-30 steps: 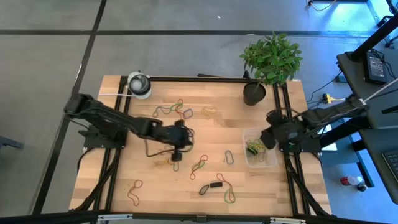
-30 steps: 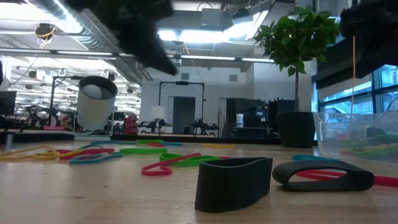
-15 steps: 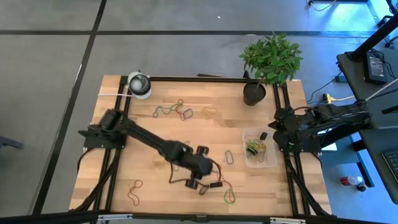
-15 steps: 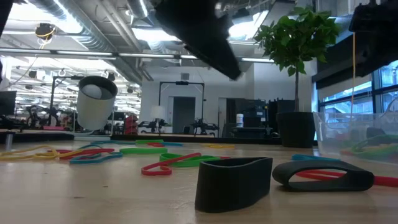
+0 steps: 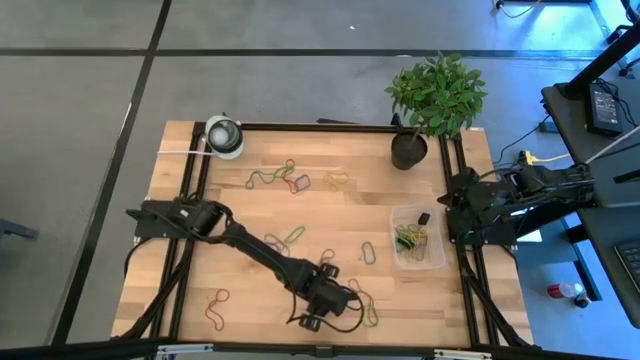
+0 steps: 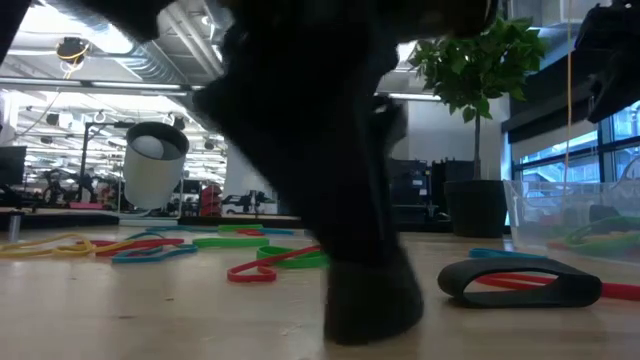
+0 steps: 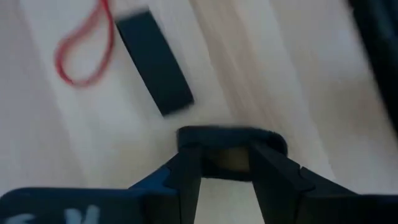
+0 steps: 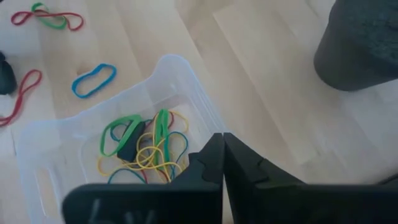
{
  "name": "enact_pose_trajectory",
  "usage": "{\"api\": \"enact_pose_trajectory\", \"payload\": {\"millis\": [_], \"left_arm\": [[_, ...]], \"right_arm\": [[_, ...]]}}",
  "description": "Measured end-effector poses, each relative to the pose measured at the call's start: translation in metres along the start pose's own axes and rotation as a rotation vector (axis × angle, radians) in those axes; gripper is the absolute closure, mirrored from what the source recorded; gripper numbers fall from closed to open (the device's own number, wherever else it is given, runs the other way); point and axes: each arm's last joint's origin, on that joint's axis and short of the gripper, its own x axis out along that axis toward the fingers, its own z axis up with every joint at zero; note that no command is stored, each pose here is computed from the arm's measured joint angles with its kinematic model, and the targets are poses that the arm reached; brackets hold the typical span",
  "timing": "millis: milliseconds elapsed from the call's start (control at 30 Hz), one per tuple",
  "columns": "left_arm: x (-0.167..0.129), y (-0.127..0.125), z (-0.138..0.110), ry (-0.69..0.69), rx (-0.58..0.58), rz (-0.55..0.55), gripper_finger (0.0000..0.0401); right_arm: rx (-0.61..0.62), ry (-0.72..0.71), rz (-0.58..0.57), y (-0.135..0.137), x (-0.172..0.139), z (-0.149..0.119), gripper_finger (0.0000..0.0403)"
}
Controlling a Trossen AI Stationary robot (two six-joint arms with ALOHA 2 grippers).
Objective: Pick and place rubber bands into bin
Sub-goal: Put the black rubber band into the transparent bin
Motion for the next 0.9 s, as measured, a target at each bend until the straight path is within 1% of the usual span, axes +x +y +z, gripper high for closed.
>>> {"api": "enact_pose_trajectory", "payload": {"millis": [67, 167, 233, 333, 433, 500, 600, 667, 733, 800, 900], "left_arm": [[0.003, -0.003, -0.005, 0.046, -0.033, 0.025, 0.0282], [0.007, -0.003, -0.007, 0.06, -0.068, 0.039, 0.0299], [0.008, 0.0, -0.007, 0.065, -0.093, 0.03, 0.0323], [0.007, 0.008, -0.005, 0.065, -0.123, -0.002, 0.0381], [0.001, 0.018, -0.003, 0.053, -0.157, -0.004, 0.0397], [-0.009, 0.028, 0.001, 0.031, -0.176, 0.014, 0.0399], [-0.034, 0.049, 0.011, -0.05, -0.211, 0.08, 0.0399], [-0.047, 0.062, 0.015, -0.088, -0.214, 0.108, 0.0399], [-0.058, 0.074, 0.017, -0.116, -0.198, 0.153, 0.0399], [-0.071, 0.088, 0.023, -0.175, -0.175, 0.204, 0.0399], [-0.084, 0.12, 0.032, -0.283, -0.152, 0.293, 0.0399]], "right_arm": [[-0.012, -0.005, 0.004, -0.001, -0.001, -0.001, 0.0391], [-0.035, -0.01, 0.007, -0.001, -0.001, -0.001, 0.0392], [-0.05, -0.01, 0.007, -0.001, -0.001, -0.001, 0.0395], [-0.068, -0.01, 0.007, -0.001, -0.001, -0.001, 0.0397], [-0.07, -0.01, 0.007, -0.001, -0.001, -0.001, 0.0395], [-0.069, -0.012, 0.008, -0.001, -0.002, -0.001, 0.0392], [-0.069, -0.012, 0.008, -0.001, -0.002, -0.001, 0.0389], [-0.069, -0.012, 0.008, -0.001, -0.002, -0.001, 0.039], [-0.069, -0.012, 0.008, -0.001, -0.002, -0.001, 0.0393], [-0.068, -0.013, 0.008, -0.001, -0.002, -0.001, 0.0396], [-0.068, -0.013, 0.009, -0.002, -0.002, -0.001, 0.0396]]}}
